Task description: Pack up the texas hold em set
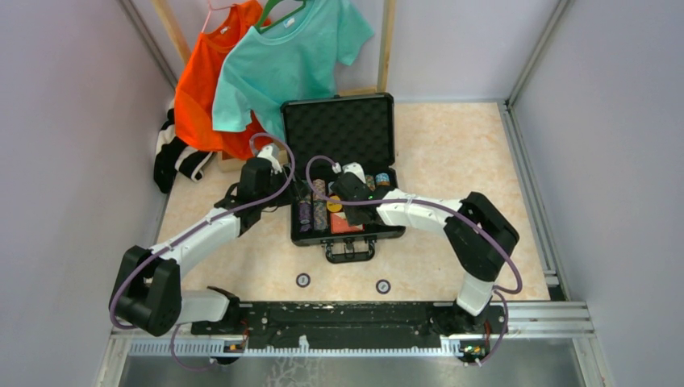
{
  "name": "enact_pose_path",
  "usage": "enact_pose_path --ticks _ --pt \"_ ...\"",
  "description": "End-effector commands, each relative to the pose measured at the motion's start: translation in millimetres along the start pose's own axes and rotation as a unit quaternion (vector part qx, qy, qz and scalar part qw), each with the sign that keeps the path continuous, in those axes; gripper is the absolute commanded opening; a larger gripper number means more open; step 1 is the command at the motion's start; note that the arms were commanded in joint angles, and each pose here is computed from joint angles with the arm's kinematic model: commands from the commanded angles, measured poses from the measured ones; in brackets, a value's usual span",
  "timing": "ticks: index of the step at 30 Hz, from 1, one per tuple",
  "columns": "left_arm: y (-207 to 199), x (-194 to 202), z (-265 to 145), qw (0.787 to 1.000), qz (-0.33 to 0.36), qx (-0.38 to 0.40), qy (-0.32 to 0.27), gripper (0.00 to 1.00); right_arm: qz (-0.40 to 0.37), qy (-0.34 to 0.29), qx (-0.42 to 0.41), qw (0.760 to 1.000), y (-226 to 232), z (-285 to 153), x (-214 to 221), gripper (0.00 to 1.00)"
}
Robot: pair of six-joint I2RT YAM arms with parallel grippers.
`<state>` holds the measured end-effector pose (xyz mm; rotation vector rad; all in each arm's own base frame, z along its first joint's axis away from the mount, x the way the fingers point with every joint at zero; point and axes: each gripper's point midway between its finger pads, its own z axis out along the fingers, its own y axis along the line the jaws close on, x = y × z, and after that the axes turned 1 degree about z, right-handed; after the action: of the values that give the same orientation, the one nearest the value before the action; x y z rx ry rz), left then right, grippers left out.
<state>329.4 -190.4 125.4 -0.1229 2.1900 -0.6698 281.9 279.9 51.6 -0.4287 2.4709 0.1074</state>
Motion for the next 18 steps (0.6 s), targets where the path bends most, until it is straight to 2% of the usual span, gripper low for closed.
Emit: enact_pose_path --ticks 1,4,8,9,12,18 --pt "-9 -6 -2 1.000 0.011 0.018 -0.014 0.60 0.005 -0.036 -0.024 0.999 9 -23 -20 0.34" --pt "-10 -6 -2 1.000 0.011 0.021 -0.011 0.66 0.005 -0.034 -0.024 0.999 8 -23 -18 0.33" --pt "-11 -6 -2 1.000 0.012 0.021 -0.012 0.68 0.011 -0.054 -0.033 0.998 9 -34 -29 0.32" --pt "-11 -6 -2 1.000 0.012 0.021 -0.012 0.68 0.010 -0.053 -0.033 0.998 9 -33 -28 0.35" --pt "-11 -5 -2 1.000 0.013 0.021 -0.011 0.68 0.007 -0.055 -0.027 0.998 9 -30 -32 0.53" --pt "-10 -6 -2 1.000 0.015 0.020 -0.013 0.68 -0.009 -0.035 -0.015 0.999 15 -8 -30 0.70"
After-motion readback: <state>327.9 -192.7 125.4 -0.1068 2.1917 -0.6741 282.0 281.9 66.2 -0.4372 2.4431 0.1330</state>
